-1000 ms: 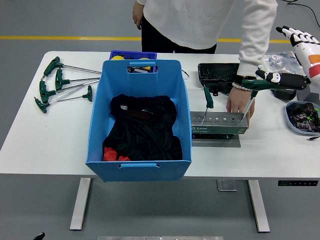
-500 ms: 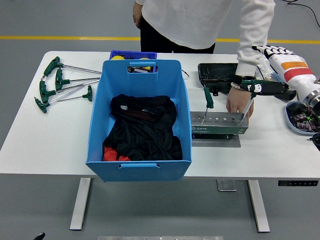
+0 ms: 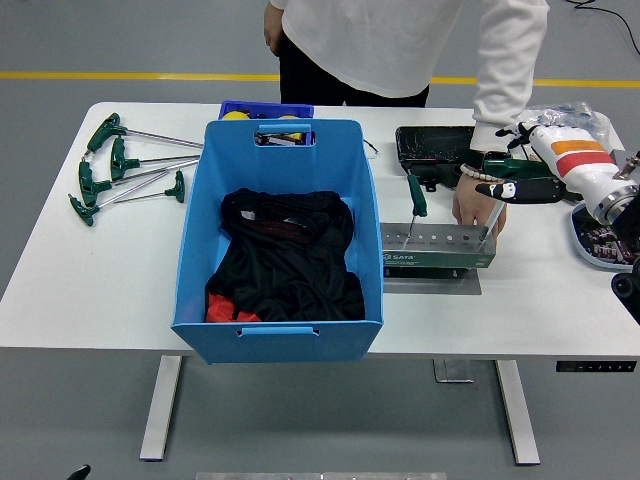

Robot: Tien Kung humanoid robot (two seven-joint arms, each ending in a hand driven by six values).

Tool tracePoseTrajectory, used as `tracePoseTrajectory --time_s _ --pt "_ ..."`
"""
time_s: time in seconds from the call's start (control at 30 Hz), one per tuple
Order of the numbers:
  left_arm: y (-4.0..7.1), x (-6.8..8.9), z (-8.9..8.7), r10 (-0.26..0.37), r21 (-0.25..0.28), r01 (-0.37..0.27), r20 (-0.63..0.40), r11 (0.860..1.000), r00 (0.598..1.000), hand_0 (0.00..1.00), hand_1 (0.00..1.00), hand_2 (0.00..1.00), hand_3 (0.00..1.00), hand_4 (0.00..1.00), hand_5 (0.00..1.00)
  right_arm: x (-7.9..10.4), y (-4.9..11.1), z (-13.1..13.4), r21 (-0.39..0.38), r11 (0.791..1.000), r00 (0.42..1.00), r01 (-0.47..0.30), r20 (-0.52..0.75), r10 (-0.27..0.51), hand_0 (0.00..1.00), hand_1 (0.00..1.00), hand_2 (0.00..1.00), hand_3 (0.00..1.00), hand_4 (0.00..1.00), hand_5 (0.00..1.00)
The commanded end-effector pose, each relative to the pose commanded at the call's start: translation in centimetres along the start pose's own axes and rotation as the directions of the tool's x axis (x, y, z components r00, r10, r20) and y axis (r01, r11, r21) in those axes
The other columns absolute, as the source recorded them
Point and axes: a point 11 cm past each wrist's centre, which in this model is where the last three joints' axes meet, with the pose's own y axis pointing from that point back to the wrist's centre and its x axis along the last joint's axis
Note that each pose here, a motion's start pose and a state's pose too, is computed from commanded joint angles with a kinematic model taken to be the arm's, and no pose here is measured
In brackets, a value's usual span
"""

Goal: Lift tool from toolbox,place it in box,lift tool from toolbox,place it in box

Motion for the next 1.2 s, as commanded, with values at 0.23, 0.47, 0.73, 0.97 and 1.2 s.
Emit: tracePoseTrajectory --time_s 0.23,0.47,0.73,0.97,1.2 --pt "0.0 0.0 0.0 0.000 0.001 0.000 0.000 1.000 1.000 0.718 0.718 0.747 0.645 0.634 0.531 -0.4 0.0 0.1 -0.005 1.000 1.000 0.010 -0.002 -0.010 0.480 0.496 0.433 0.601 0.998 0.740" --pt "0.0 0.0 0.0 0.001 0.002 -0.001 0.003 1.000 1.000 0.717 0.719 0.747 0.645 0.634 0.531 -1.0 -0.2 0.8 -0.027 0.999 1.000 0.029 -0.010 -0.029 0.389 0.422 0.369 0.498 0.998 0.749" --pt "0.0 0.0 -0.1 0.001 0.003 -0.001 0.007 1.000 1.000 0.719 0.719 0.747 0.645 0.635 0.532 -1.0 -0.3 0.9 -0.030 0.999 1.000 0.017 -0.009 -0.018 0.270 0.278 0.265 0.345 0.998 0.771" --pt "0.0 0.0 -0.1 0.002 0.002 -0.002 0.010 1.000 1.000 0.719 0.720 0.747 0.644 0.633 0.530 -1.2 -0.4 1.3 -0.044 0.999 1.000 0.029 -0.008 -0.030 0.266 0.250 0.245 0.294 0.998 0.782" --pt "0.0 0.0 0.0 0.002 0.001 -0.002 0.010 1.000 1.000 0.718 0.720 0.747 0.644 0.632 0.528 -1.4 -0.5 1.5 -0.054 0.998 0.999 0.039 -0.010 -0.040 0.256 0.225 0.225 0.262 0.998 0.793"
